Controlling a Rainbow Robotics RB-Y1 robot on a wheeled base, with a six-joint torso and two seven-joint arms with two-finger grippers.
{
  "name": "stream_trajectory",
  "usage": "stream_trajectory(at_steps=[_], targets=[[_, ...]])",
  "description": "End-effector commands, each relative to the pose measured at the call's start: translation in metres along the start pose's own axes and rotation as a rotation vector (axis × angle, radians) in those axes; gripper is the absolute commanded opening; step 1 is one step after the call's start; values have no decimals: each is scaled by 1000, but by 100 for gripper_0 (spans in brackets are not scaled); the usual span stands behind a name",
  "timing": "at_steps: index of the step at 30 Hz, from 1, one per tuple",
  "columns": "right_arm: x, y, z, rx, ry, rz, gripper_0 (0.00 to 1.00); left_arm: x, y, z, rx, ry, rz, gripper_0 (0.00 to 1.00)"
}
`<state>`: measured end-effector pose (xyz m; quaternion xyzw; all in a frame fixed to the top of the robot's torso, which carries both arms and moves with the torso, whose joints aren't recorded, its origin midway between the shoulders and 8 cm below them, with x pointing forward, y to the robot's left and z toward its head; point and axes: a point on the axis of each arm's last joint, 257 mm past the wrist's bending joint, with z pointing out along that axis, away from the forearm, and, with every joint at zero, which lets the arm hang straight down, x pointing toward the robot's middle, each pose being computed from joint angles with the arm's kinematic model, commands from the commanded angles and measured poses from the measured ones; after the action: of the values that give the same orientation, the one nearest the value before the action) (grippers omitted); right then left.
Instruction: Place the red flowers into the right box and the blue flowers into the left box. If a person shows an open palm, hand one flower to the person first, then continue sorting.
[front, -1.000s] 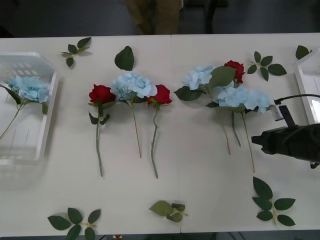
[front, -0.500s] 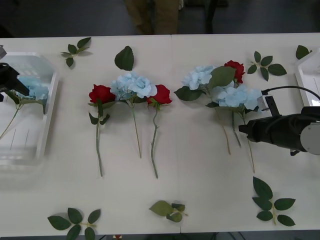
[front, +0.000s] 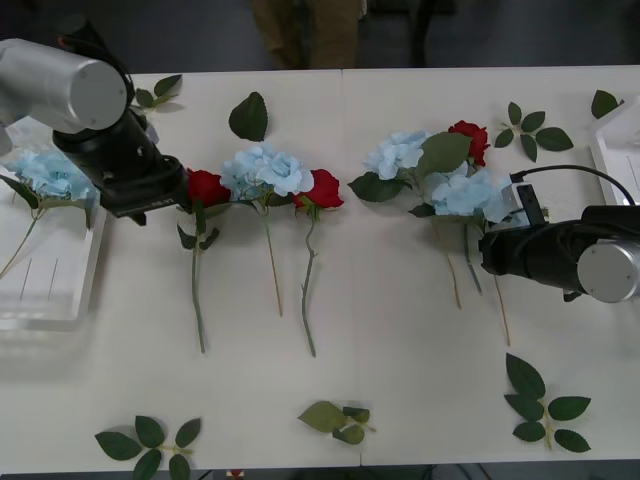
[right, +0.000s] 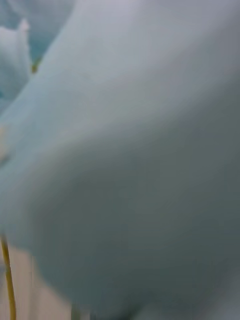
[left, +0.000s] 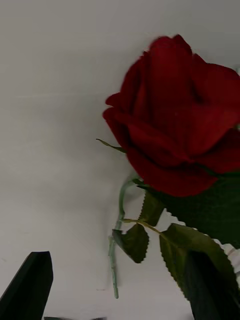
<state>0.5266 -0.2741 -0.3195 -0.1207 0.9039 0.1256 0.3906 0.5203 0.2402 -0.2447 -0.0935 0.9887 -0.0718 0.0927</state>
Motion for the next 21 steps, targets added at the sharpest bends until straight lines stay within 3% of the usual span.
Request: stream_trajectory(at_steps=[1, 8, 12, 21], targets=[[-26, 9, 0, -12, -38, 24, 0, 22, -31, -2, 6, 27, 150, 75], [-52, 7, -34, -66, -26, 63, 0, 46, -30, -11, -58, 76, 256, 75], [-90, 25, -77, -179, -14, 132, 0, 47, -20, -2, -94, 51, 301, 75], [-206, 152, -143, -613, -176, 262, 0, 34, 19, 56, -153, -119, 360, 75]])
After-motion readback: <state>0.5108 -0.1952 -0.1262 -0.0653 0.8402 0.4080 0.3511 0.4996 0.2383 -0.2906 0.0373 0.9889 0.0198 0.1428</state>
